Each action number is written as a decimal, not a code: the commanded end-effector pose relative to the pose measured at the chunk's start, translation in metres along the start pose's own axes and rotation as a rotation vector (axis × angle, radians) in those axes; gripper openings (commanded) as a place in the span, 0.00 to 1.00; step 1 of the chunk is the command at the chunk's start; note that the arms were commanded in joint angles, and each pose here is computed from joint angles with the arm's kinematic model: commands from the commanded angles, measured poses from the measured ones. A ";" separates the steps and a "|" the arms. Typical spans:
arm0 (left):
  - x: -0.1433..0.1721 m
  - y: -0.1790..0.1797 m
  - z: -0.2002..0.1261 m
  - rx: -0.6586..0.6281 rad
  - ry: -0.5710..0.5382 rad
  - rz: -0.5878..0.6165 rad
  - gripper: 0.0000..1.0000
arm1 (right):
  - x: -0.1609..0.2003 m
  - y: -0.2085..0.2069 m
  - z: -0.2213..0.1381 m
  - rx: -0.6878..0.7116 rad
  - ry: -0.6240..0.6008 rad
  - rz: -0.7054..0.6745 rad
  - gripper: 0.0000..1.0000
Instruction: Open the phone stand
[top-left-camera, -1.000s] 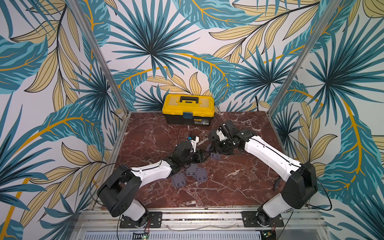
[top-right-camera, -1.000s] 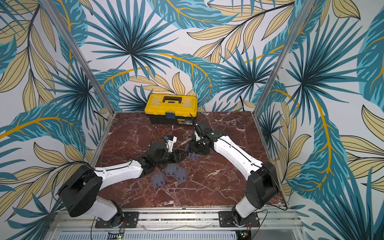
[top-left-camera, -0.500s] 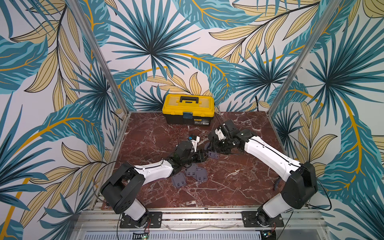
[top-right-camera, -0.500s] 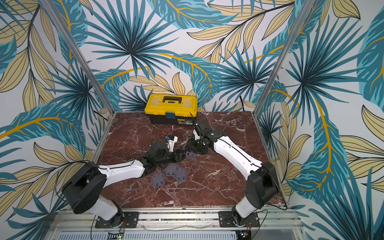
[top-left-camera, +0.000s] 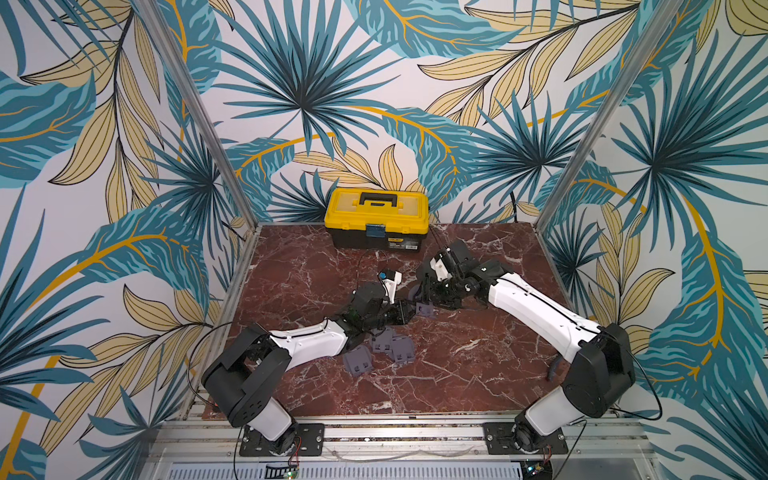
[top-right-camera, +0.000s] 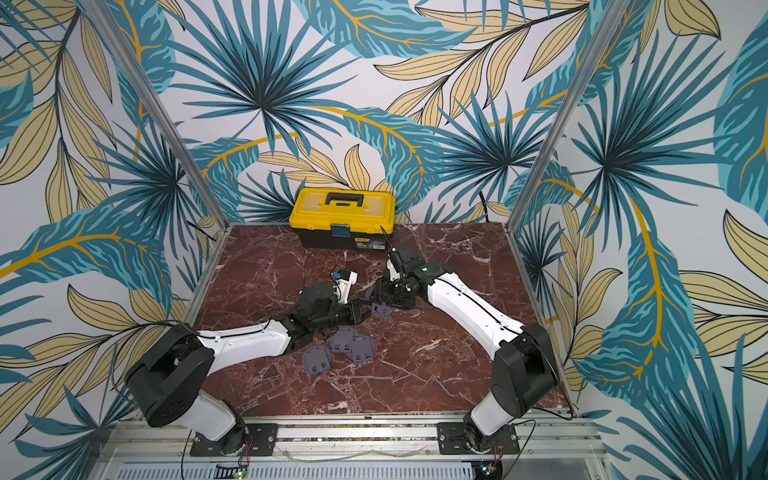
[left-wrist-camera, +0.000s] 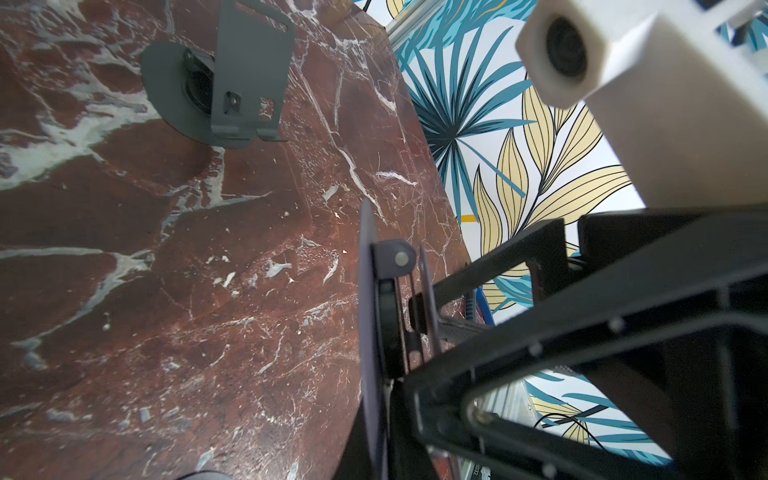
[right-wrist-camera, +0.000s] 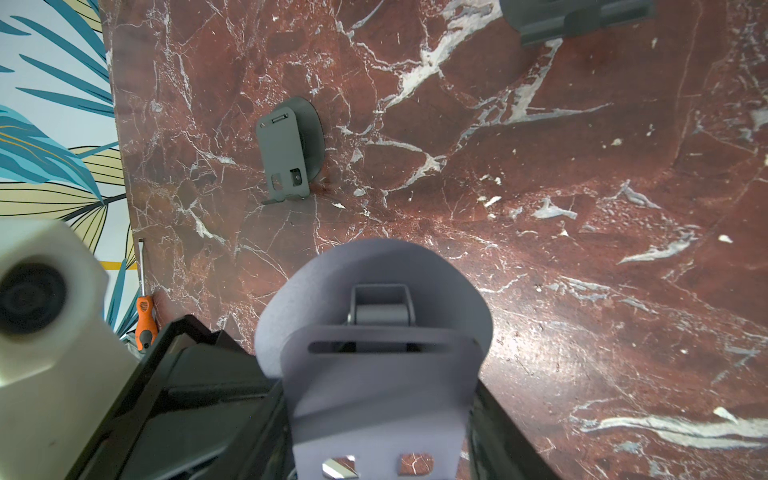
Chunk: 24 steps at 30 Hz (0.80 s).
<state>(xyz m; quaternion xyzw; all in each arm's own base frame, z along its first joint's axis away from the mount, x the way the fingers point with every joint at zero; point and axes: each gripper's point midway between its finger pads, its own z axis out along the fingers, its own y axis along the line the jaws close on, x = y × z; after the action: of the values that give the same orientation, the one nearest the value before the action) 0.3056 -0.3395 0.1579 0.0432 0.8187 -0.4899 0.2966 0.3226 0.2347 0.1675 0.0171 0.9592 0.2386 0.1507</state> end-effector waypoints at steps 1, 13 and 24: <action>-0.011 0.011 -0.005 -0.030 -0.055 0.020 0.07 | 0.011 0.000 -0.008 -0.020 0.033 -0.003 0.41; 0.009 0.042 -0.007 -0.097 -0.015 0.037 0.02 | 0.009 0.001 -0.019 -0.077 0.067 0.003 0.39; 0.013 0.051 -0.011 -0.123 -0.018 0.047 0.00 | 0.019 -0.005 -0.028 -0.068 0.130 -0.026 0.37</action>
<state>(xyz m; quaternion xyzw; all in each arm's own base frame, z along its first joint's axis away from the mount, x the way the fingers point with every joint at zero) 0.3002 -0.3366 0.1570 0.0781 0.7999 -0.5000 0.3225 0.3130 0.2302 0.1712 -0.0059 0.9557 0.2719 0.1122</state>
